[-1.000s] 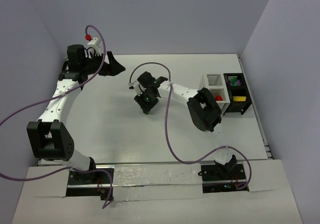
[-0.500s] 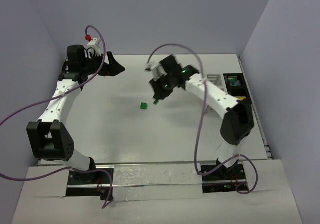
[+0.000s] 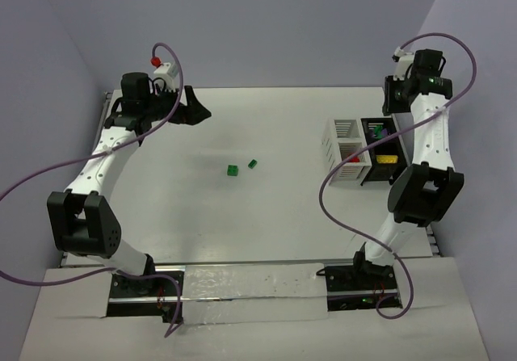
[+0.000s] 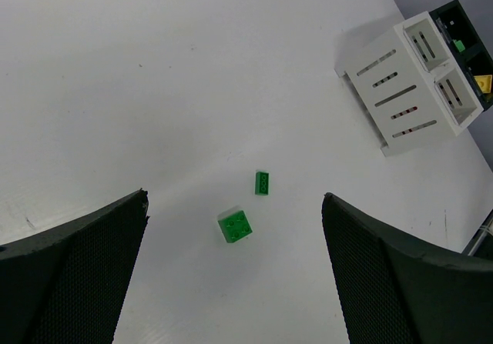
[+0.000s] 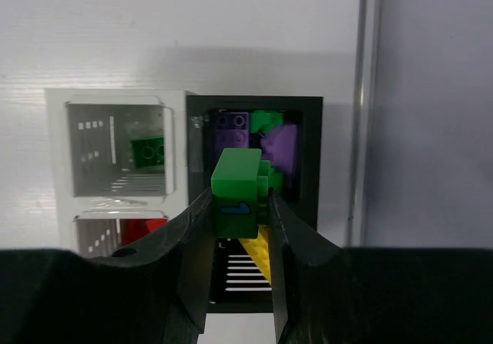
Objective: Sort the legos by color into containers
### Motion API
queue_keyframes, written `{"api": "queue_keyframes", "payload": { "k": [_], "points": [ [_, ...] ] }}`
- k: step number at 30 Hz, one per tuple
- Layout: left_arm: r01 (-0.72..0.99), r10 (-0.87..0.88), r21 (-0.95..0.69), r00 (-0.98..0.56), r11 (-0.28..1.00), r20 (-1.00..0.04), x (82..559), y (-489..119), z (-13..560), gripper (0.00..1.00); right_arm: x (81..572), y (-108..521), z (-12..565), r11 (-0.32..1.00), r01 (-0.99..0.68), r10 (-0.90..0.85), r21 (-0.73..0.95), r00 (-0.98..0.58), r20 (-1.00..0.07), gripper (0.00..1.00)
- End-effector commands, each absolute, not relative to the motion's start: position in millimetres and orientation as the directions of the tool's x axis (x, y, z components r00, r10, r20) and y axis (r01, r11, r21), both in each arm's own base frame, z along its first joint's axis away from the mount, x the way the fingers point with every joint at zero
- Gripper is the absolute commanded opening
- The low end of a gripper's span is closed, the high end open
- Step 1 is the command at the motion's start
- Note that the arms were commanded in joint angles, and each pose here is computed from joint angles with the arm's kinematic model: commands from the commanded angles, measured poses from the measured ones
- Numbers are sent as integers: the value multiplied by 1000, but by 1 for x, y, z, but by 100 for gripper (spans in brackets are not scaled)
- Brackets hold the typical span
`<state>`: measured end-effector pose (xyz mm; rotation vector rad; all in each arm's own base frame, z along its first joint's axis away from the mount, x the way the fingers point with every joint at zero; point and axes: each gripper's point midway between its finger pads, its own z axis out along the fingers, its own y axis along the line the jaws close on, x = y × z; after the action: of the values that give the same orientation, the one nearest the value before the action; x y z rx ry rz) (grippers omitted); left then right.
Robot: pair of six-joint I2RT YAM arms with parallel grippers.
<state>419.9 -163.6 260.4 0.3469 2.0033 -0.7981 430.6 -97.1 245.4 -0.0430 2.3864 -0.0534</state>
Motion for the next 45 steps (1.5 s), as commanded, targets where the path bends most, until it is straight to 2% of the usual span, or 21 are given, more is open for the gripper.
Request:
{"api": "queue_keyframes", "payload": {
  "k": [1,10,14,15,16,17,18,19,21,24,27,30,32,35,40,42,45],
  "points": [
    [546,-65,-360,-485,756,-872,430,-165,279,99,437,-115,243,993,-27,-93,-111,-753,-651,0],
    [539,-56,-352,-489,765,-870,432,-164,277,99,450,-122,195,997,-31,-69,-75,-812,-580,3],
    [537,-58,-354,-491,765,-869,433,-164,276,99,448,-119,179,998,-37,-60,-53,-834,-549,11],
    [536,-57,-355,-493,766,-868,433,-164,276,99,448,-119,177,998,-37,-59,-51,-838,-543,18],
    [536,-57,-356,-495,765,-867,433,-164,275,99,446,-119,175,998,-35,-56,-49,-845,-532,42],
    [535,-57,-356,-495,766,-867,434,-164,275,99,446,-119,175,998,-35,-56,-49,-845,-531,46],
    [535,-57,-355,-494,766,-868,434,-164,276,99,444,-119,176,998,-35,-55,-48,-847,-529,60],
    [536,-57,-355,-492,766,-868,435,-164,276,99,443,-117,180,998,-37,-57,-48,-844,-534,67],
    [535,-58,-357,-495,765,-867,435,-164,276,99,441,-111,196,998,-50,-69,-49,-826,-560,78],
    [534,-60,-360,-497,765,-865,436,-165,276,99,439,-91,224,996,-85,-93,-41,-792,-604,84],
    [540,-63,-362,-493,760,-868,434,-165,279,99,438,-45,254,984,-179,-152,-28,-734,-662,84],
    [544,-101,-393,-489,741,-867,432,-165,286,99,433,31,260,947,-321,-231,3,-688,-688,85],
    [557,-163,-448,-485,700,-859,428,-159,298,99,424,108,255,885,-463,-292,54,-640,-711,85],
    [538,-207,-485,-495,690,-844,428,-146,303,99,408,190,219,803,-587,-374,102,-630,-681,86],
    [527,-187,-459,-488,715,-852,426,-135,303,99,391,288,163,662,-730,-493,170,-595,-635,89],
    [533,-175,-448,-485,717,-857,425,-133,302,99,385,312,139,604,-780,-560,166,-563,-607,91],
    [540,-167,-444,-486,715,-858,421,-132,301,99,382,336,120,549,-821,-621,157,-526,-581,100]
  ]
}}
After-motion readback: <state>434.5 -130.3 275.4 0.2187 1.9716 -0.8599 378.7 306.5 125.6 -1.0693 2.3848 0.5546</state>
